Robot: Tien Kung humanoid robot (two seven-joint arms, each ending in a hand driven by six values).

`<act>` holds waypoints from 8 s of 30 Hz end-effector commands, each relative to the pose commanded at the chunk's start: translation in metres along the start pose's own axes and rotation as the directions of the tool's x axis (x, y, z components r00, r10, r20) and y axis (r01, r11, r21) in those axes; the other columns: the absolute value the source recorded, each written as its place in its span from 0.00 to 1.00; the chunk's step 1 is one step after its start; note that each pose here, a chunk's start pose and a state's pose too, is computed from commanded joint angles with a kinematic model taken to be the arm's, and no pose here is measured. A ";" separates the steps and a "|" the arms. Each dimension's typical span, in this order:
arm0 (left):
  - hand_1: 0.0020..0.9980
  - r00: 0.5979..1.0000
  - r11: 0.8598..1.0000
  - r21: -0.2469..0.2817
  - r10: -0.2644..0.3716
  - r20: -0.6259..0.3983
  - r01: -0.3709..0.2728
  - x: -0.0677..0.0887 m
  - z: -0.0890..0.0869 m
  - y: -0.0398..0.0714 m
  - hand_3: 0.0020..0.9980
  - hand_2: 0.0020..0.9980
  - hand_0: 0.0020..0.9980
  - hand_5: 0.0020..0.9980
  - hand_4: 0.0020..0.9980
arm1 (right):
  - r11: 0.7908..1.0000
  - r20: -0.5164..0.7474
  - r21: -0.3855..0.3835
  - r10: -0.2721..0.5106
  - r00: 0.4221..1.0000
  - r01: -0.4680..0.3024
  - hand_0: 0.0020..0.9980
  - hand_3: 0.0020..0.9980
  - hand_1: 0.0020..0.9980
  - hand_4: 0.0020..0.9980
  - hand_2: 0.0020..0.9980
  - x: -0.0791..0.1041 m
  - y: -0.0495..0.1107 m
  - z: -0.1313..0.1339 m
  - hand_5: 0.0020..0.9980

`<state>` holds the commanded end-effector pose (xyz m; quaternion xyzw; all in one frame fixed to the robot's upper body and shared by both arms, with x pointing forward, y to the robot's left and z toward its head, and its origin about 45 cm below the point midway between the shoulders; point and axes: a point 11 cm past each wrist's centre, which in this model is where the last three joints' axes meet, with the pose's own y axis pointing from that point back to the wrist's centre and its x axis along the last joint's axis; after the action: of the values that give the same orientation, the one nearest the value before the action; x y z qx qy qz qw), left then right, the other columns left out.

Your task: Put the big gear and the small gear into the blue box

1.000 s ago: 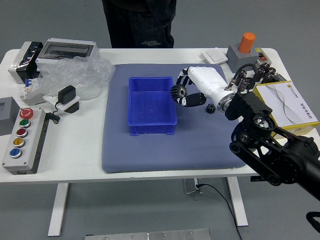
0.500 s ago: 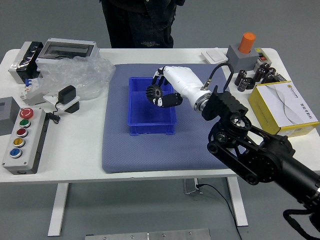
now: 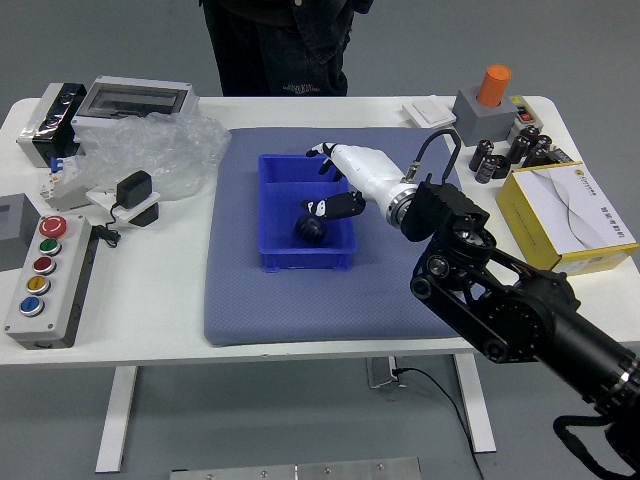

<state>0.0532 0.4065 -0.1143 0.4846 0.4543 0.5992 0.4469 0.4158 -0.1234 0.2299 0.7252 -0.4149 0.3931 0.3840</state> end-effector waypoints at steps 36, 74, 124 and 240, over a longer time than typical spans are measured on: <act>0.68 1.000 1.000 -0.006 0.008 0.004 -0.008 0.004 0.004 0.001 0.71 0.70 0.73 0.01 0.44 | 0.952 -0.167 -0.298 -0.123 0.978 0.069 0.67 0.69 0.60 0.79 0.68 0.019 -0.003 0.135 0.37; 0.68 1.000 1.000 -0.005 0.004 -0.001 -0.004 0.002 0.003 0.000 0.70 0.70 0.73 0.02 0.44 | 0.933 -0.172 -0.340 -0.188 0.967 0.121 0.64 0.65 0.57 0.74 0.60 -0.009 0.000 0.150 0.32; 0.68 1.000 1.000 -0.003 0.003 0.002 -0.003 0.000 0.002 0.000 0.70 0.70 0.73 0.02 0.44 | 0.953 -0.172 -0.301 -0.090 0.981 0.035 0.64 0.60 0.54 0.58 0.54 -0.014 0.004 0.154 0.03; 0.68 1.000 1.000 0.008 -0.008 0.021 0.008 -0.005 -0.002 -0.001 0.70 0.70 0.73 0.03 0.44 | 0.937 -0.176 -0.348 -0.033 0.984 -0.031 0.60 0.52 0.46 0.64 0.47 -0.025 -0.011 0.163 0.05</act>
<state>0.0520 0.4010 -0.1161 0.4909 0.4538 0.5906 0.4519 0.4580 -0.2564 0.1409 0.6073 -0.4414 0.3767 0.5427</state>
